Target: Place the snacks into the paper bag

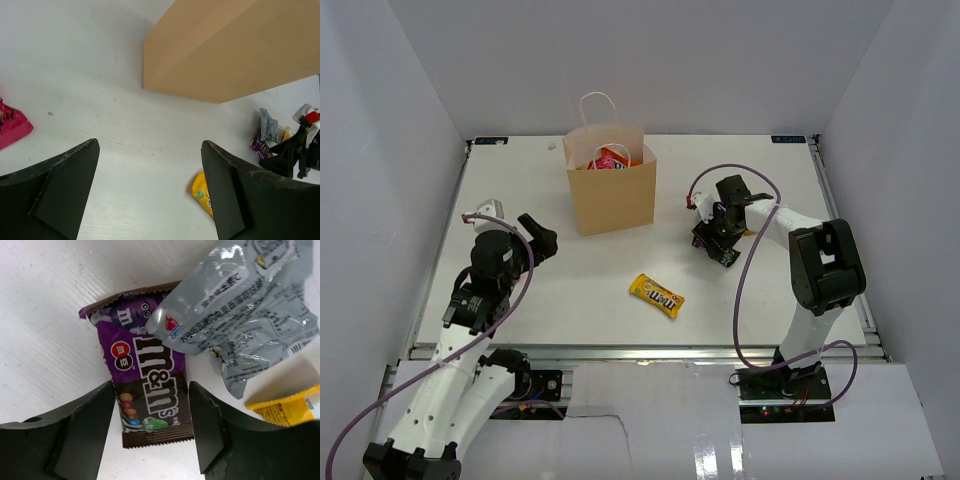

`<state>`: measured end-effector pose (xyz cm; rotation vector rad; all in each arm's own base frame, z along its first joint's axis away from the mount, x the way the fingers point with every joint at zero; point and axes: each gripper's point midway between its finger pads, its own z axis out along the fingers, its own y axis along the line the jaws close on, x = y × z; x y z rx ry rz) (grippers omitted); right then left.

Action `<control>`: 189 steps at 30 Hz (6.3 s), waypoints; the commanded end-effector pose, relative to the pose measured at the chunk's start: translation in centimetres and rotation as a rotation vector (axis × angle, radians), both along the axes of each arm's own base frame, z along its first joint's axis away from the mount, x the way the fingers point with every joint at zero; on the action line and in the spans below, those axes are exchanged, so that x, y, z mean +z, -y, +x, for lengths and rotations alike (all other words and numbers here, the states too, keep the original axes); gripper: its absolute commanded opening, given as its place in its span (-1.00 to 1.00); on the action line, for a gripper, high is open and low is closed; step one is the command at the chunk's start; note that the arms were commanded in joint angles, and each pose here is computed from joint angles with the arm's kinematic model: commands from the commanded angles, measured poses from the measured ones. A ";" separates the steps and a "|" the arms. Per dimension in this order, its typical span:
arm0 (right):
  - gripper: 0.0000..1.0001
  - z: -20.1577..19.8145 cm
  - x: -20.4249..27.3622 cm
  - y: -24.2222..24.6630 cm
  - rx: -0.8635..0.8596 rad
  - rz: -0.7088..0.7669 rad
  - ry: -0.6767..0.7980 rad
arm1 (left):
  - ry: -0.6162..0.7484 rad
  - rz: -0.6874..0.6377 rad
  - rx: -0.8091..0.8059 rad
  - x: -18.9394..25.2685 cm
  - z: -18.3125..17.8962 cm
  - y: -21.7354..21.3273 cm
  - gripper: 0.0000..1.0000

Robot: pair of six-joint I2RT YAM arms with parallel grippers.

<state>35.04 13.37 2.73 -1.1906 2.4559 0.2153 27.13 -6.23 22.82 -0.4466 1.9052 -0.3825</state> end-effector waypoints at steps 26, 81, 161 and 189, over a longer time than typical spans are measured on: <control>-0.72 0.2 19.2 -8.7 0.327 0.486 0.276 | -0.127 -0.206 0.176 -4.0 -1.8 -0.8 0.83; 0.52 -3.9 19.0 -5.1 0.215 0.684 0.296 | -0.754 0.033 0.645 -16.4 3.8 -16.1 0.86; 0.85 1.3 13.8 6.2 -0.444 0.362 0.305 | 0.461 -0.035 -0.361 24.1 12.5 9.8 0.74; 0.51 9.9 1.1 13.4 0.819 -0.389 0.072 | -0.183 -0.569 0.122 -6.9 -6.4 2.6 0.96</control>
